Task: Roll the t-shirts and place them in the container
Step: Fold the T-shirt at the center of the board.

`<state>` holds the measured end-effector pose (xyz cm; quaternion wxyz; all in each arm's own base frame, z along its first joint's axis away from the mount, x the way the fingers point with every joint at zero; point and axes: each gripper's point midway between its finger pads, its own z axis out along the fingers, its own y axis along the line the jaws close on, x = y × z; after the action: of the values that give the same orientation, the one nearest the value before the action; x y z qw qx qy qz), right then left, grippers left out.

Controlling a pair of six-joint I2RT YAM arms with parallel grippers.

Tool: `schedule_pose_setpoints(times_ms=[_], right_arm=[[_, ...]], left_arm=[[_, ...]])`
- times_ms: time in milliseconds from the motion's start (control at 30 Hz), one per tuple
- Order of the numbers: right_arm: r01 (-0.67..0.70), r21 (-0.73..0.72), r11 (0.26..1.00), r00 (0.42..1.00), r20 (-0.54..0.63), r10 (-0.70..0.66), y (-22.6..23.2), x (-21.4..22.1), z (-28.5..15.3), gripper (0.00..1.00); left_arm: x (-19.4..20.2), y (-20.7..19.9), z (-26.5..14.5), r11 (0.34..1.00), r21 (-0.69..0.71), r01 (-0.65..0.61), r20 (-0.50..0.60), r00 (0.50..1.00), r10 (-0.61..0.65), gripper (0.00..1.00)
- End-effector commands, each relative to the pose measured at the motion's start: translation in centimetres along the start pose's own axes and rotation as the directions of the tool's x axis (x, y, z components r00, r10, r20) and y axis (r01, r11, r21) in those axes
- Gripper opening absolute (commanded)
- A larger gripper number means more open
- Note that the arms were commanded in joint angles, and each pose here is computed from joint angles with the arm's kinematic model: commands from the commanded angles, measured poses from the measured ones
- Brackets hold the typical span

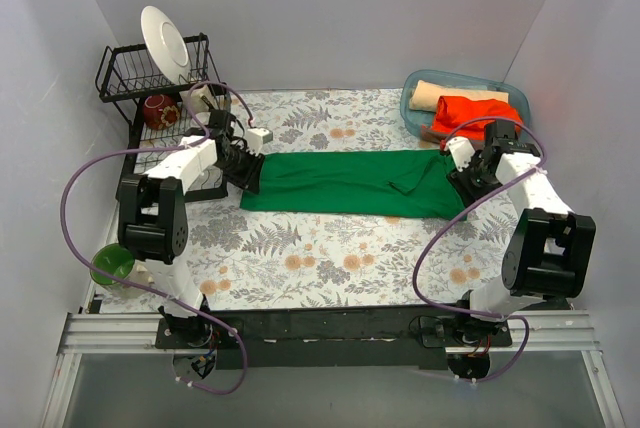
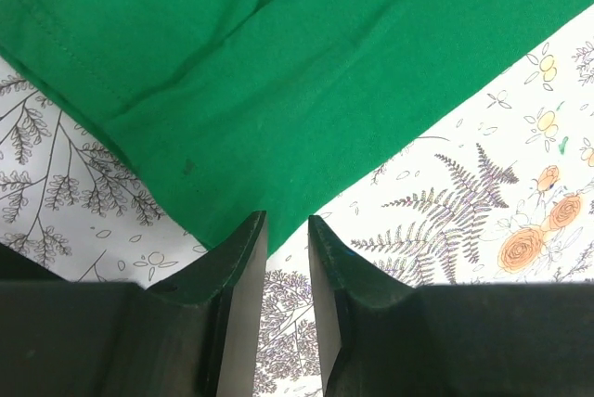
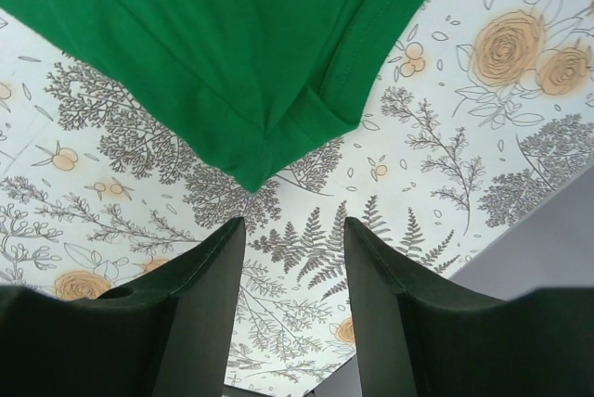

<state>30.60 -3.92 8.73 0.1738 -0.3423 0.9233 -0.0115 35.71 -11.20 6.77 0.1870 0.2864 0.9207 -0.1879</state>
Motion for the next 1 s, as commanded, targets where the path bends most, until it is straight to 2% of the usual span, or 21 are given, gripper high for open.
schedule_pose_setpoints(times_ms=[0,400,467,667,800,933,967], right_arm=[[0.015,-0.097,0.995,1.0,-0.008,-0.016,1.6,1.0,0.6,0.55],[0.013,-0.226,0.974,1.0,-0.008,-0.016,2.6,1.5,3.4,0.55],[0.018,-0.242,0.97,1.0,-0.016,-0.023,2.7,1.7,4.0,0.52],[0.009,-0.315,0.949,0.999,-0.038,-0.022,2.9,2.1,4.9,0.3],[0.02,-0.285,0.958,0.998,-0.053,-0.036,1.3,2.9,4.8,0.23],[0.045,-0.29,0.956,0.995,-0.069,-0.068,-0.1,4.2,4.7,0.1],[0.051,-0.298,0.953,0.995,-0.072,-0.076,-0.2,4.3,4.5,0.1]], left_arm=[[0.8,0.2,0.6,1.0,-0.011,-0.021,-0.02,1.0,0.021,0.23],[2.8,1.4,2.2,0.999,-0.049,-0.024,-0.091,0.996,0.019,0.22],[2.9,1.5,2.3,0.998,-0.05,-0.03,-0.098,0.995,0.025,0.22],[3.2,2.2,2.3,0.996,-0.075,-0.054,-0.123,0.991,0.044,0.22],[3.8,2.4,1.9,0.992,-0.092,-0.087,-0.139,0.987,0.074,0.22],[5.2,2.3,1.8,0.99,-0.08,-0.117,-0.174,0.979,0.102,0.21],[5.4,2.2,1.8,0.989,-0.079,-0.123,-0.18,0.978,0.107,0.21]])
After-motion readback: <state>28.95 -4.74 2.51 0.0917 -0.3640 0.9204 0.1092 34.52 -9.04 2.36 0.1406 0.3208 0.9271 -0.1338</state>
